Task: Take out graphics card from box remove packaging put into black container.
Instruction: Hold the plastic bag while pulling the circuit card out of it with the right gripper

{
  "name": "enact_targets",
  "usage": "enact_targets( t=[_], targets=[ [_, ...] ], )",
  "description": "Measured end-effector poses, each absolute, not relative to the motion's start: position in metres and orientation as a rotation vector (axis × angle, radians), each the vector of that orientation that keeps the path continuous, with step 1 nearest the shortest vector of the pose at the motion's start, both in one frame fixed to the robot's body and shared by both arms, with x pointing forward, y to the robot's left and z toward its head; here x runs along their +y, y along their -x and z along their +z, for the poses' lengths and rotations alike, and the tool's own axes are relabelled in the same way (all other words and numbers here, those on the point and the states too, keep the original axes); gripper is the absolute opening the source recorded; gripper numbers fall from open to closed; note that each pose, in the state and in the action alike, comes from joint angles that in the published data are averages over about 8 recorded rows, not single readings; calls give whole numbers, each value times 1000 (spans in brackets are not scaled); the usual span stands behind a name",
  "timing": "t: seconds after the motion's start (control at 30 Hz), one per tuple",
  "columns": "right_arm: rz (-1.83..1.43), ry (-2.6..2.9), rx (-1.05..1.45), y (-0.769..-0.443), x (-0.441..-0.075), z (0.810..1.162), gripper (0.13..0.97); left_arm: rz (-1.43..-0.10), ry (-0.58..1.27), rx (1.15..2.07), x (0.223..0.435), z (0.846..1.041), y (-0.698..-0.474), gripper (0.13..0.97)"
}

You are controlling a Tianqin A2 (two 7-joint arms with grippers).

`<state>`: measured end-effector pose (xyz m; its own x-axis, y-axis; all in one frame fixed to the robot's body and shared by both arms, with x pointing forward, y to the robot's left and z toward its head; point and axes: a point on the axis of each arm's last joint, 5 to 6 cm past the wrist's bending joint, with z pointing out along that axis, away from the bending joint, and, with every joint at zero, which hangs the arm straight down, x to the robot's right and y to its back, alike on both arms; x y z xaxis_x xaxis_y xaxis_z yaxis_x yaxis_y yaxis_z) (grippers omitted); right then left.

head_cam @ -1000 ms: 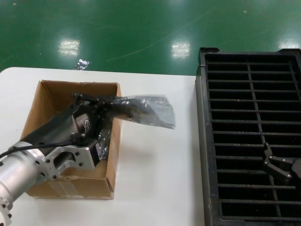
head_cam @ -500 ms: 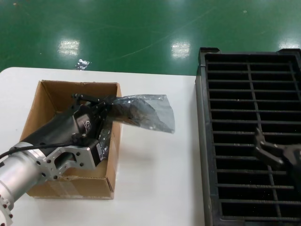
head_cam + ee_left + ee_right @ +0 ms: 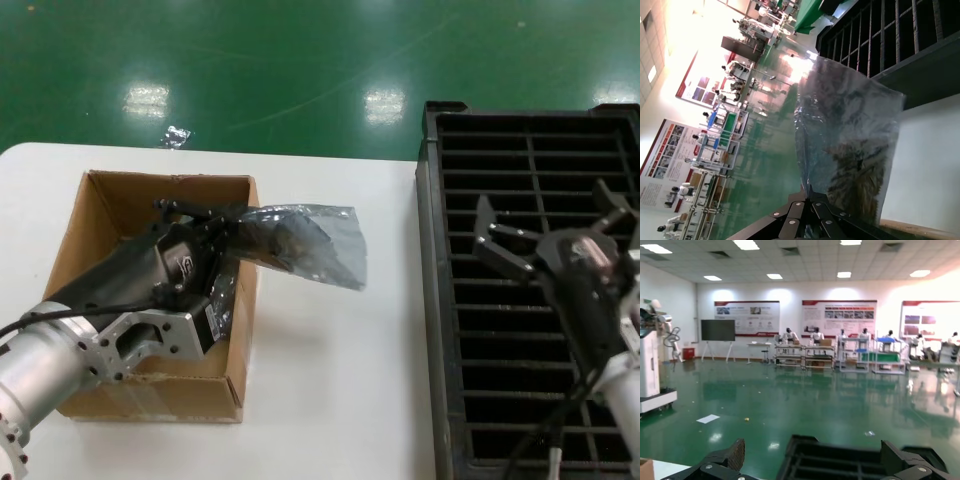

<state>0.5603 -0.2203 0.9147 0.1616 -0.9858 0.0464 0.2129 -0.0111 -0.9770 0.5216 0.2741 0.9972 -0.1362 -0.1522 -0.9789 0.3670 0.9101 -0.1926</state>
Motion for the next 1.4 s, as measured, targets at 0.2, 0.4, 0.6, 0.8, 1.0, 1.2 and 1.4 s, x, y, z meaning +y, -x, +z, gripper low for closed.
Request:
enact_targets(
  t=[0.2, 0.4, 0.6, 0.8, 1.0, 1.2, 1.4],
  targets=[
    [-1243, 1202, 823, -568, -208, 924, 911, -451, -168, 1650, 274, 997, -522, 139],
    [-1268, 1292, 703, -570, -204, 930, 856, -451, -168, 1650, 274, 997, -522, 139],
    [-1259, 1386, 596, -569, -207, 934, 740, -451, -168, 1650, 274, 997, -522, 139],
    [-1236, 1478, 518, -564, -213, 937, 621, -451, -168, 1650, 274, 997, -522, 139],
    [-1170, 1576, 464, -557, -212, 935, 487, -451, -168, 1650, 274, 997, -522, 139],
    [-1100, 1659, 413, -554, -204, 932, 418, -451, -168, 1650, 274, 997, -522, 139],
    [-1055, 1710, 362, -553, -194, 932, 302, -451, -168, 1650, 274, 997, -522, 139]
  ],
)
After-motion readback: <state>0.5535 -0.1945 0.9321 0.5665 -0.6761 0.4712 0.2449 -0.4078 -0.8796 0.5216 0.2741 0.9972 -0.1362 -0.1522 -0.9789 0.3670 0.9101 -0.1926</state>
